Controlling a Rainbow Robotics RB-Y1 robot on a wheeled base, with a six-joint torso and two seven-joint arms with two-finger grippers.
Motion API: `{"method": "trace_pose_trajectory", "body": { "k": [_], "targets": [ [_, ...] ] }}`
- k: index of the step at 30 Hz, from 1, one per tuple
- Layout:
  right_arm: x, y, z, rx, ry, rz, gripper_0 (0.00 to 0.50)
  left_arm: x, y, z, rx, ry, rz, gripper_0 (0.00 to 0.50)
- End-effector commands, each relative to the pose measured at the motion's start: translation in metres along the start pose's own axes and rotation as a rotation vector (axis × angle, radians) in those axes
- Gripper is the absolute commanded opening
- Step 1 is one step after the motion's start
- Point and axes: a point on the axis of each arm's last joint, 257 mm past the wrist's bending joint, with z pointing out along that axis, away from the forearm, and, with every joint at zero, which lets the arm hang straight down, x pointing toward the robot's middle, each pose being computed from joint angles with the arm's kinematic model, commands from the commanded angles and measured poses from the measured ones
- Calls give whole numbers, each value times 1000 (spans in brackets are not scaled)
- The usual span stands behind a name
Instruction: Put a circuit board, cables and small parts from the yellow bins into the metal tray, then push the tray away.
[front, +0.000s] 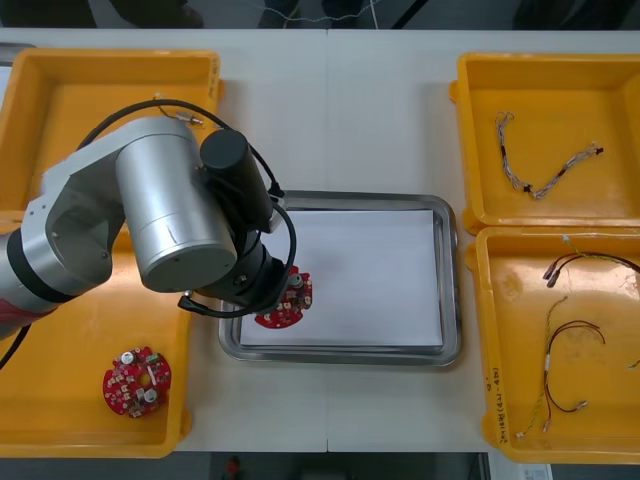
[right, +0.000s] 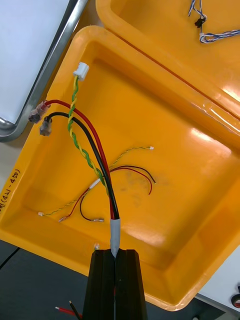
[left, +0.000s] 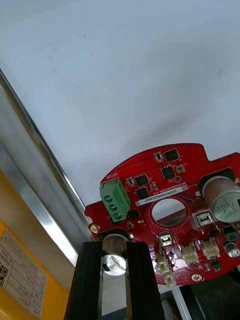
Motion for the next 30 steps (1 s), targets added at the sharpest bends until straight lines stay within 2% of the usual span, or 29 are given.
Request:
{"method": "trace_pose_trajectory", "body": {
  "k": [1,6,9,20,23,27,28,29,30],
  "targets": [
    [-2,-3,-5,37,4,-96,0,-15,-17,5,12,-39,-6,1],
    [-2,0,-4,29,3,-110,0,-14,-18,17,3,-44,-4,1],
    [0,3,-1,23,16,-118,0,-10,-16,22,-15,-42,4,1],
    [1,6,1,12,21,-131,0,-5,-15,30,-13,-40,-1,0],
    [1,6,1,12,21,-136,0,-3,-13,33,-31,-45,8,1],
    [1,6,1,12,21,-139,0,0,-10,35,-35,-36,5,10],
    [1,6,1,12,21,-140,0,1,-10,35,-34,-34,3,16],
    [1,6,1,12,21,-140,0,2,-10,35,-33,-30,1,55],
    [1,6,1,14,20,-139,0,3,-9,36,-33,-28,0,116]
  ]
}}
